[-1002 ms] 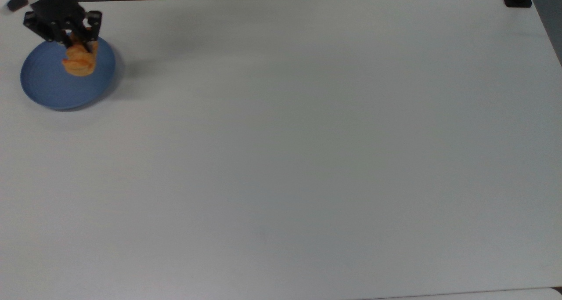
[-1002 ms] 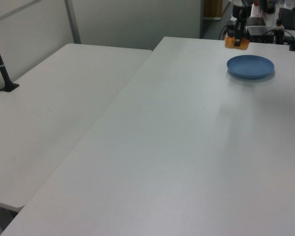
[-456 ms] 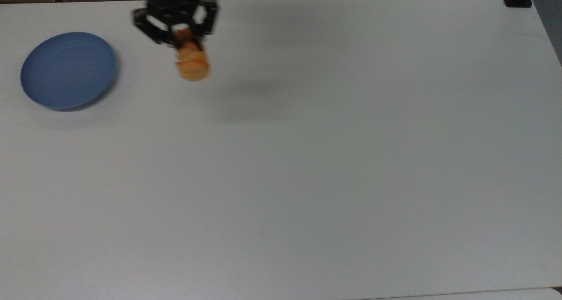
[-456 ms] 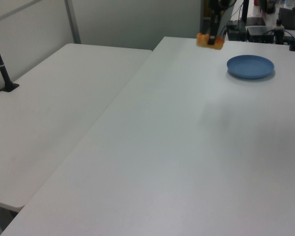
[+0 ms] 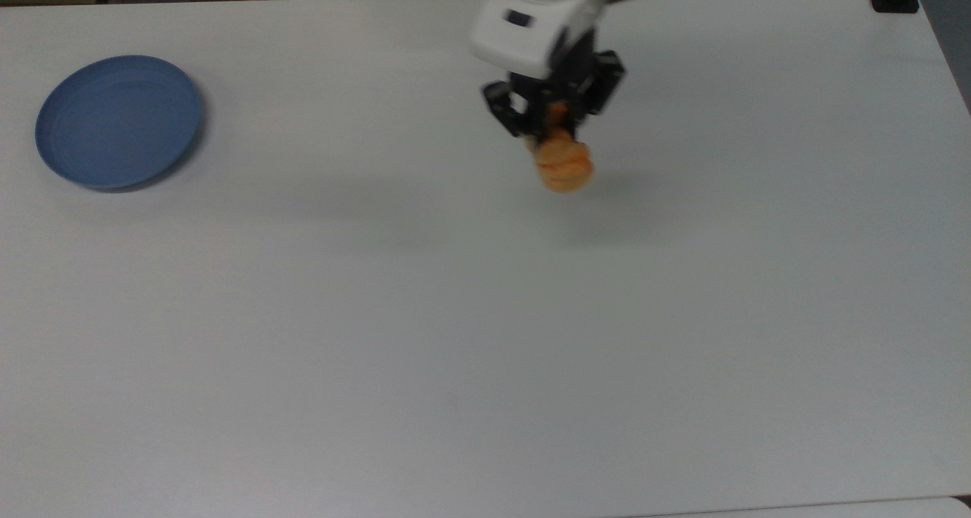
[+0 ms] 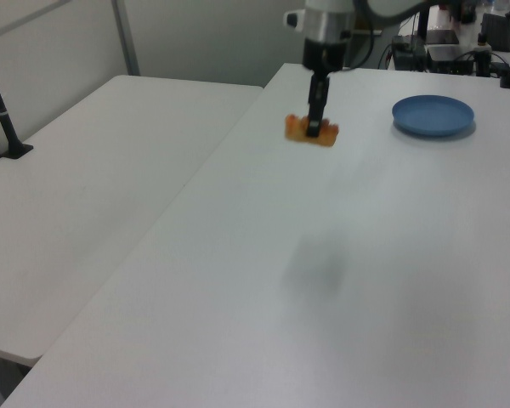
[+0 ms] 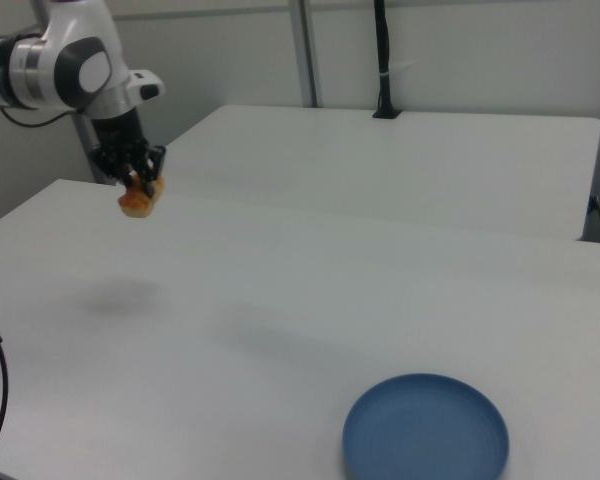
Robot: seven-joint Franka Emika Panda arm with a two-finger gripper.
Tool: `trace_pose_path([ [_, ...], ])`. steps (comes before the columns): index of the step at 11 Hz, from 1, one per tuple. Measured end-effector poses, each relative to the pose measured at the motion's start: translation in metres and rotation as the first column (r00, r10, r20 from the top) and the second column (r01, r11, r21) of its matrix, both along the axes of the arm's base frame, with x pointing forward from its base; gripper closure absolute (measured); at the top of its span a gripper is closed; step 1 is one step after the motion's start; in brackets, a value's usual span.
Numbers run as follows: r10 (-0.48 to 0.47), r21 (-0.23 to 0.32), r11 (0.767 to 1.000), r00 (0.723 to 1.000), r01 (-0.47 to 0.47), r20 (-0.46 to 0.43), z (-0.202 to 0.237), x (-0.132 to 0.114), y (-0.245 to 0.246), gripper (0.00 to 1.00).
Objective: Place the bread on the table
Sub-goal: 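Lift the bread roll off the plate and carry it across the table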
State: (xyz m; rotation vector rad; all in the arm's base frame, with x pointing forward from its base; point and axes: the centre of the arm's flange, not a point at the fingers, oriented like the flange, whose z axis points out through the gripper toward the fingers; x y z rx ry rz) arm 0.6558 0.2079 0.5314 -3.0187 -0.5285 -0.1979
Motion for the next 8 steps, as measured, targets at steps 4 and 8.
trace_pose_path([
  [4, -0.058, 0.049, 0.997, 0.995, 0.054, 0.087, -0.087, 0.009, 0.132, 0.65],
  [8, -0.081, 0.107, 0.992, 0.976, 0.060, 0.200, -0.158, 0.008, 0.200, 0.64],
])
